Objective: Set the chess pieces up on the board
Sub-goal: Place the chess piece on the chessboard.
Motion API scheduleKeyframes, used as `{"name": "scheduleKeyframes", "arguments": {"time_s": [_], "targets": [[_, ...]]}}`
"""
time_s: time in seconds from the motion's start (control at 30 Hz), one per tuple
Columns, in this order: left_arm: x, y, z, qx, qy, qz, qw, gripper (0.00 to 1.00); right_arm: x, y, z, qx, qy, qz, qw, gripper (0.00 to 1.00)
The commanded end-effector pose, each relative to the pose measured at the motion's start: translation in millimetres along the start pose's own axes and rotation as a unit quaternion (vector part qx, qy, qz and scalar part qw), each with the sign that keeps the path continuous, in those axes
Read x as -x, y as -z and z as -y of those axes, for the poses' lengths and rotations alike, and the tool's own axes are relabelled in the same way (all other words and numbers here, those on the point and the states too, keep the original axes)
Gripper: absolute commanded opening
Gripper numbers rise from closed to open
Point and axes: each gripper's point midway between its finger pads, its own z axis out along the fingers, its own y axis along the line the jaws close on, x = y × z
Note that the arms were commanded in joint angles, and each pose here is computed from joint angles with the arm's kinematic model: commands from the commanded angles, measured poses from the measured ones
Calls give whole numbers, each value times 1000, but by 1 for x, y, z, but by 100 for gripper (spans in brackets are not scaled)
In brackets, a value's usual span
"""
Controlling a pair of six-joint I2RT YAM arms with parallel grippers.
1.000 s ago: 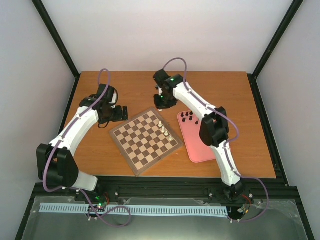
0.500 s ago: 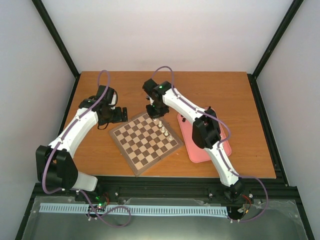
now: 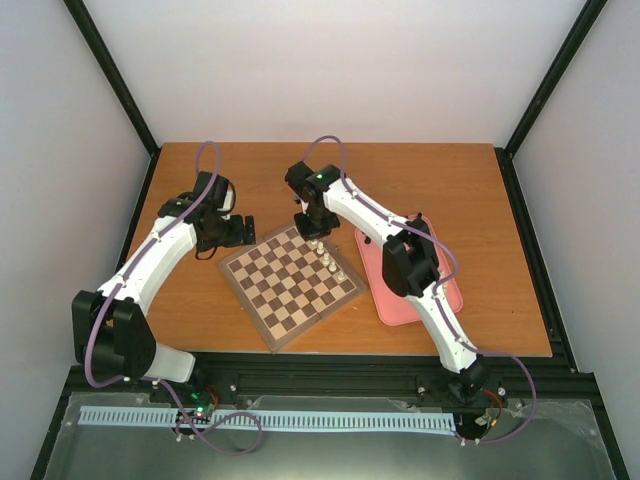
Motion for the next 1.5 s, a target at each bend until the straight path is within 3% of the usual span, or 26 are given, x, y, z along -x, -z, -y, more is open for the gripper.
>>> {"name": "scheduleKeyframes", "arguments": {"time_s": [0.0,1.13,1.47], "targets": [[1,2,4,-7,-9,3,1000,100,-1,-13,-3,-4,11,-9,1000,4],[1,-3,4,-7,-10,-2,1000,100,7,-25,3,-19,15,-1,1000,9],[1,-5,6,-11,-10,-5,1000,100,11,-16,-2,-8,25,12,1000,27]]}}
